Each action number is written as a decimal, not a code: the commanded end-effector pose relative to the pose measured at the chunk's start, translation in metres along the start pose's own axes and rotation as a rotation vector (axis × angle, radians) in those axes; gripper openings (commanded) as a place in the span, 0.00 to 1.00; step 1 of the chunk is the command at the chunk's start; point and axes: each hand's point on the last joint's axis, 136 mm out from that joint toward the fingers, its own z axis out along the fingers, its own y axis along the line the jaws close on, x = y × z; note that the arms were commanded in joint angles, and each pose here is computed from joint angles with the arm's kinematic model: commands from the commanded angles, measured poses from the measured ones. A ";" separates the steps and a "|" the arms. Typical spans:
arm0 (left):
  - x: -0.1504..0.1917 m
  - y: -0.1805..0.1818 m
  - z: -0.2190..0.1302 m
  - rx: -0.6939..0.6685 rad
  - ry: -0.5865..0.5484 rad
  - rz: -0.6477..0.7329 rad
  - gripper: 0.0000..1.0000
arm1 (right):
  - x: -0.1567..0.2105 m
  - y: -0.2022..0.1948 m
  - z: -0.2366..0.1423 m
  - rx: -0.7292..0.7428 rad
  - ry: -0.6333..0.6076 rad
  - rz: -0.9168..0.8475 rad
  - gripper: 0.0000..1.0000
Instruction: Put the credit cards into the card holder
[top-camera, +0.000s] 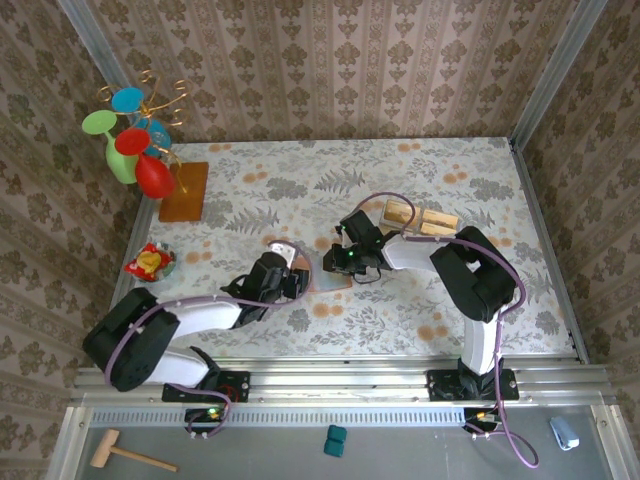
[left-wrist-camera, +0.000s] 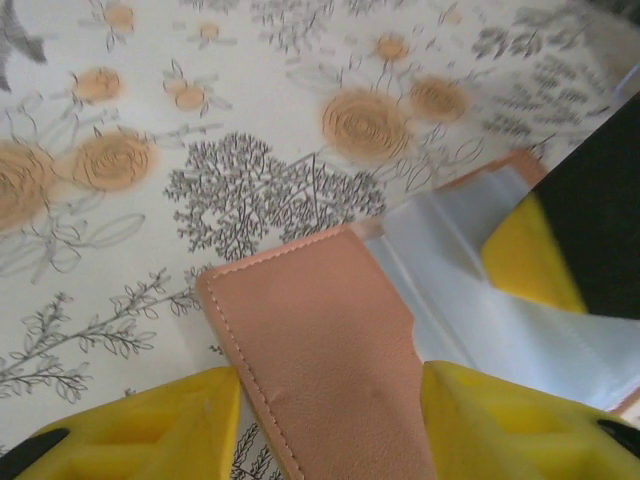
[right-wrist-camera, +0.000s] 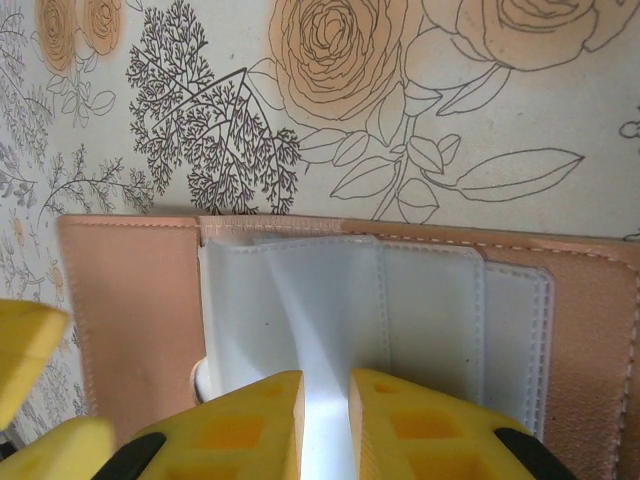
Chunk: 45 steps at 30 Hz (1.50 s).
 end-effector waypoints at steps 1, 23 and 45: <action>-0.013 -0.004 -0.008 0.018 -0.013 0.010 0.53 | 0.012 -0.009 0.008 0.011 0.035 0.024 0.22; 0.004 -0.042 0.010 0.114 0.046 0.094 0.53 | 0.012 -0.008 0.008 0.005 0.035 0.031 0.22; 0.038 -0.029 0.027 0.048 0.136 0.123 0.49 | -0.007 0.010 -0.014 -0.044 -0.018 0.034 0.28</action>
